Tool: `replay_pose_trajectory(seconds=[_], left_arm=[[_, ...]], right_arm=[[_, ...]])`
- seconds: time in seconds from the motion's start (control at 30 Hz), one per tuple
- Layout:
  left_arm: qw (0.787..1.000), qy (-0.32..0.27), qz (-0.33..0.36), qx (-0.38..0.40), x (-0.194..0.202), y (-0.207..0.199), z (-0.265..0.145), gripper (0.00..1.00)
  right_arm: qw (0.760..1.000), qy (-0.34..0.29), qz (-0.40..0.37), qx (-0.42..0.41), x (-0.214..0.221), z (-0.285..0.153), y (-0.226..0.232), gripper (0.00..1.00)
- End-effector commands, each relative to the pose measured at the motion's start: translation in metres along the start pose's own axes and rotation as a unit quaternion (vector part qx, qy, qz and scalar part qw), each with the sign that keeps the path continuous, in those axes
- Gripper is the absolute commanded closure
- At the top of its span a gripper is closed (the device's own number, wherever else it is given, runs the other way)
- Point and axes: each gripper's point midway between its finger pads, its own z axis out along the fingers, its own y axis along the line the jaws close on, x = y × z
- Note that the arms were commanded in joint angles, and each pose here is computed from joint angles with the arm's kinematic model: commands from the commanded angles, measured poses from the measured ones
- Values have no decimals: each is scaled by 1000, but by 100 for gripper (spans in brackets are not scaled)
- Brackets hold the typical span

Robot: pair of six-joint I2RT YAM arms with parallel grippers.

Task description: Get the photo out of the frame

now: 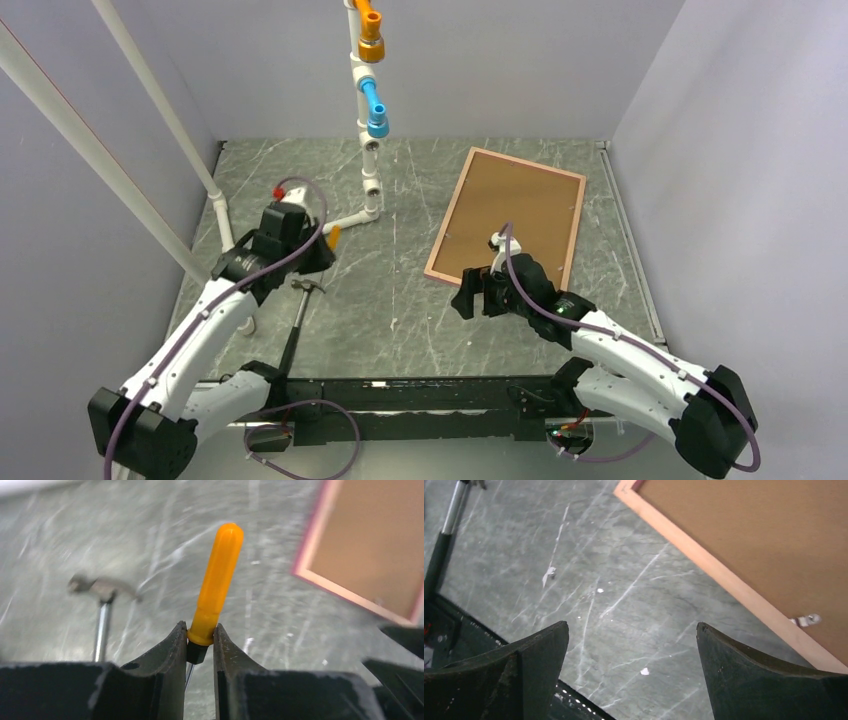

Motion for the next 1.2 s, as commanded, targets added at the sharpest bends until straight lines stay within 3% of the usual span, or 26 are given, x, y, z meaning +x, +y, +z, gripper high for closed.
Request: replay_pose_trajectory(seconds=[0.0,0.2,0.33,0.43,0.53,0.7,0.83,1.17], left_arm=[[963,-53,160,211,-52,-103,-24,100],[922,-19,297,249,-50,-161,2,100],[871,-9,376,316,-16,-186,9,100],[836,16,406,370,12,-193,3,100],[815,37,410,407,28,-197,-8,100],[780,37,422,461,45,-205,-30,100],[765,39,425,482,51,-209,-39,100],[755,56,415,505,61,-215,-43,100]], right_arm=[[997,-61,19,51,-37,-14,-9,0],[996,-54,35,57,-50,-22,-9,0],[998,-48,29,11,-58,-30,7,1],[992,-58,-6,-110,-68,-47,46,2],[971,-92,-41,-219,-84,-71,80,1],[954,-104,-19,-281,-116,-86,94,3],[931,-91,14,-352,-132,-88,105,10],[929,-82,31,-360,-134,-56,101,15]])
